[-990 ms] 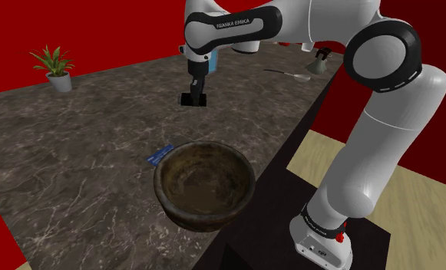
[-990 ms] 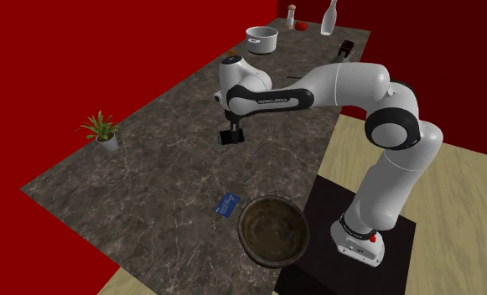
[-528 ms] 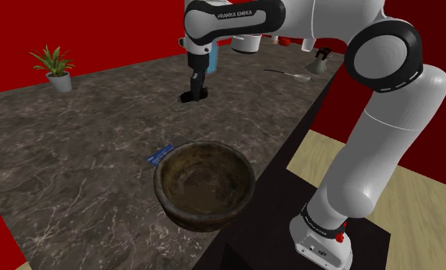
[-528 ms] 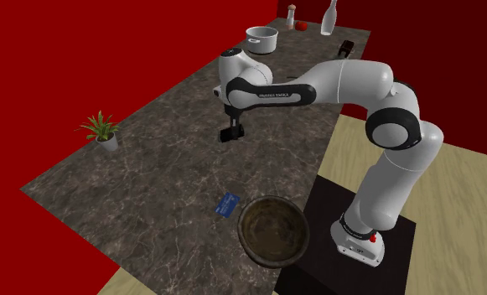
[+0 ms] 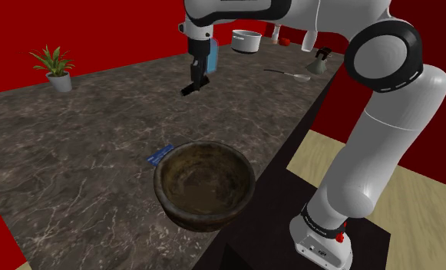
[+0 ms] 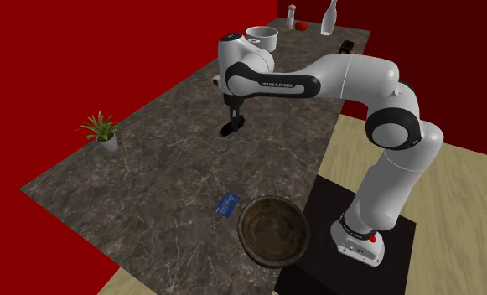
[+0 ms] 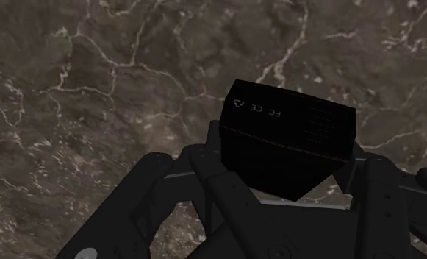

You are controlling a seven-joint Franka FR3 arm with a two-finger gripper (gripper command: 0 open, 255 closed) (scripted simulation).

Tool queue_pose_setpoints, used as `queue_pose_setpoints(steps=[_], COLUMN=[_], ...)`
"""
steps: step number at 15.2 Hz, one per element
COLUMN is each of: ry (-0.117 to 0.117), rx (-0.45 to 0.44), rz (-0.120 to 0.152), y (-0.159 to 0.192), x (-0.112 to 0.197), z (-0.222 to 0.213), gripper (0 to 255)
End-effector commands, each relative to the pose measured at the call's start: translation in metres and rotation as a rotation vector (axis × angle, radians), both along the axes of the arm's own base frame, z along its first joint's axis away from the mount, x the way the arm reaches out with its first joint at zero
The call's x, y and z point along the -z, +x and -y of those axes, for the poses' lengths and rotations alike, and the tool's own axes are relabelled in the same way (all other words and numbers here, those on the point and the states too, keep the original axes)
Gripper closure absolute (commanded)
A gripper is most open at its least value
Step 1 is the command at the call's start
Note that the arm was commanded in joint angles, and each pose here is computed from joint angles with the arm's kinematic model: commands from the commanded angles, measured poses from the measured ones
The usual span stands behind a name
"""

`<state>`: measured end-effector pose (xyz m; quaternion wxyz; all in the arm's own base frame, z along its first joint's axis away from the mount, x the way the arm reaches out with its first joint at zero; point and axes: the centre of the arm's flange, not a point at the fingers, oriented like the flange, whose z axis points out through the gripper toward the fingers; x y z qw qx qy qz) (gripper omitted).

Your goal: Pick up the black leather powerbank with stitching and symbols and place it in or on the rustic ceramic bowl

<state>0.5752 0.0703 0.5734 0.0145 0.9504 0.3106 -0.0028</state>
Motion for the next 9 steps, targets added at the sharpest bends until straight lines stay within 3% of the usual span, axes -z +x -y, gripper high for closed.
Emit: queue_pose_setpoints(steps=[1,9], ry=[0.000,0.000], rx=[0.000,0.000], rz=[0.000,0.000], y=[0.001,0.001], x=[-0.010,-0.052], z=[0.001,0.001], gripper=[255,255])
